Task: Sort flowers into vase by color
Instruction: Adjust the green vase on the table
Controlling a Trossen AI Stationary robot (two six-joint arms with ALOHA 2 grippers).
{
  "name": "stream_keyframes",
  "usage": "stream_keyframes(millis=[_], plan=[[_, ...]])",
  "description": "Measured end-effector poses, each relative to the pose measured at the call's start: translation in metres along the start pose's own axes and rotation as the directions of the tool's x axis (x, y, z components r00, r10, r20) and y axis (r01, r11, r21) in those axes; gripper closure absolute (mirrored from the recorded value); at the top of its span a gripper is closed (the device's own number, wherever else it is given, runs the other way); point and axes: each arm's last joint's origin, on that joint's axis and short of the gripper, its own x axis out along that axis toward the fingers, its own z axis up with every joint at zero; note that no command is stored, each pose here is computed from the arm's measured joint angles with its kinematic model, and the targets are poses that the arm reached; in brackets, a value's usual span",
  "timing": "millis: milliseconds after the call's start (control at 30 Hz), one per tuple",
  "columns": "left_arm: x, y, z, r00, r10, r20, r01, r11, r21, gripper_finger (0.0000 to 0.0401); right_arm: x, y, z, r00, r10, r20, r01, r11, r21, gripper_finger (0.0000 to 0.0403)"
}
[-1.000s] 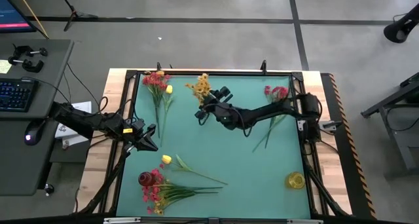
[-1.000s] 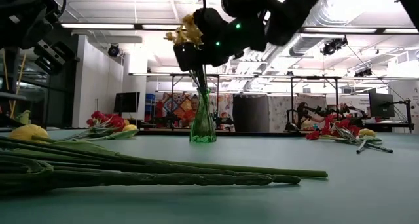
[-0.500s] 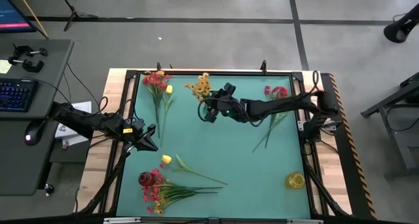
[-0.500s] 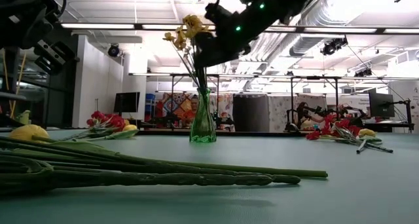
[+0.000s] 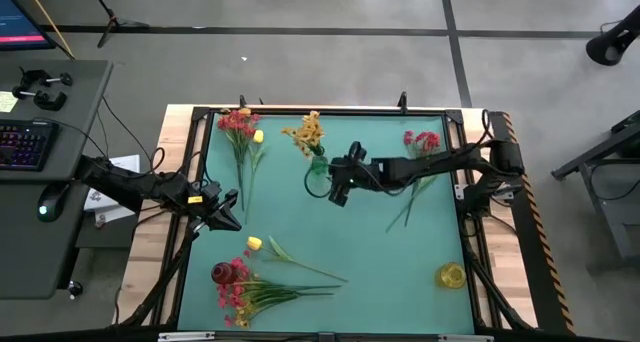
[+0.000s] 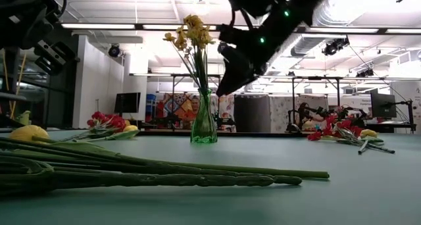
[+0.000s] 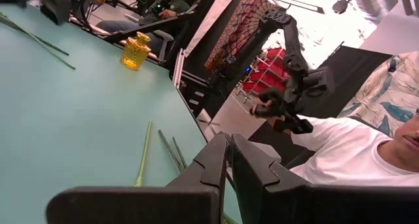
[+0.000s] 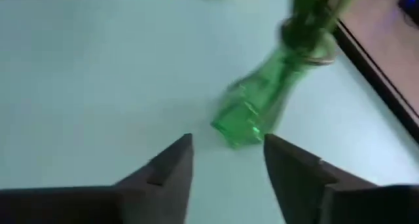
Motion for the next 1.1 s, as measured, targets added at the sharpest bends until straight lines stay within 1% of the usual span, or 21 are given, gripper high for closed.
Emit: stream_keyframes(millis=[67,167,200,233,333,433,600,733,867,1000,1100], plan=[[0.0,0.0,0.0,1.0,0.0,0.0,0.0,1.0,0.0,0.0389,0.004,0.004,-0.012,0.998,0.017,0.052,-0.018,1.0,0.013,0.0277],[0.0,0.0,0.0,1.0,0.0,0.0,0.0,1.0,0.0,0.0389,0.009,0.005,-0.033,0.993,0.028,0.118,-0.035,0.998,0.054,0.0365],[0.0,0.0,0.0,1.0,0.0,0.0,0.0,1.0,0.0,0.0389,0.01,0.004,-0.039,0.989,0.031,0.144,-0.043,0.996,0.076,0.0383],[0.0,0.0,0.0,1.0,0.0,-0.001,0.0,1.0,0.0,0.0389,0.01,0.003,-0.044,0.984,0.045,0.175,-0.062,0.993,0.097,0.039],[0.0,0.0,0.0,1.0,0.0,0.0,0.0,1.0,0.0,0.0389,0.011,-0.001,-0.055,0.964,0.076,0.255,-0.12,0.979,0.164,0.0393],[0.0,0.0,0.0,1.0,0.0,0.0,0.0,1.0,0.0,0.0389,0.015,-0.006,-0.062,0.953,0.079,0.291,-0.146,0.965,0.216,0.04],[0.0,0.0,0.0,1.0,0.0,-0.001,0.0,1.0,0.0,0.0389,0.035,-0.002,-0.064,0.949,0.112,0.295,-0.18,0.96,0.215,0.0402],[0.0,0.0,0.0,1.0,0.0,0.0,0.0,1.0,0.0,0.0389,0.058,0.002,-0.057,0.954,0.105,0.282,-0.164,0.967,0.193,0.0402],[0.0,0.0,0.0,1.0,0.0,-0.001,0.0,1.0,0.0,0.0389,0.076,-0.003,-0.048,0.963,0.077,0.26,-0.129,0.974,0.188,0.0403],[0.0,0.0,0.0,1.0,0.0,-0.001,0.0,1.0,0.0,0.0389,0.084,-0.013,-0.044,0.981,0.042,0.192,-0.081,0.976,0.201,0.0403],[0.0,0.0,0.0,1.0,0.0,0.0,0.0,1.0,0.0,0.0389,0.086,-0.018,-0.041,0.982,0.015,0.19,-0.055,0.977,0.207,0.0403]])
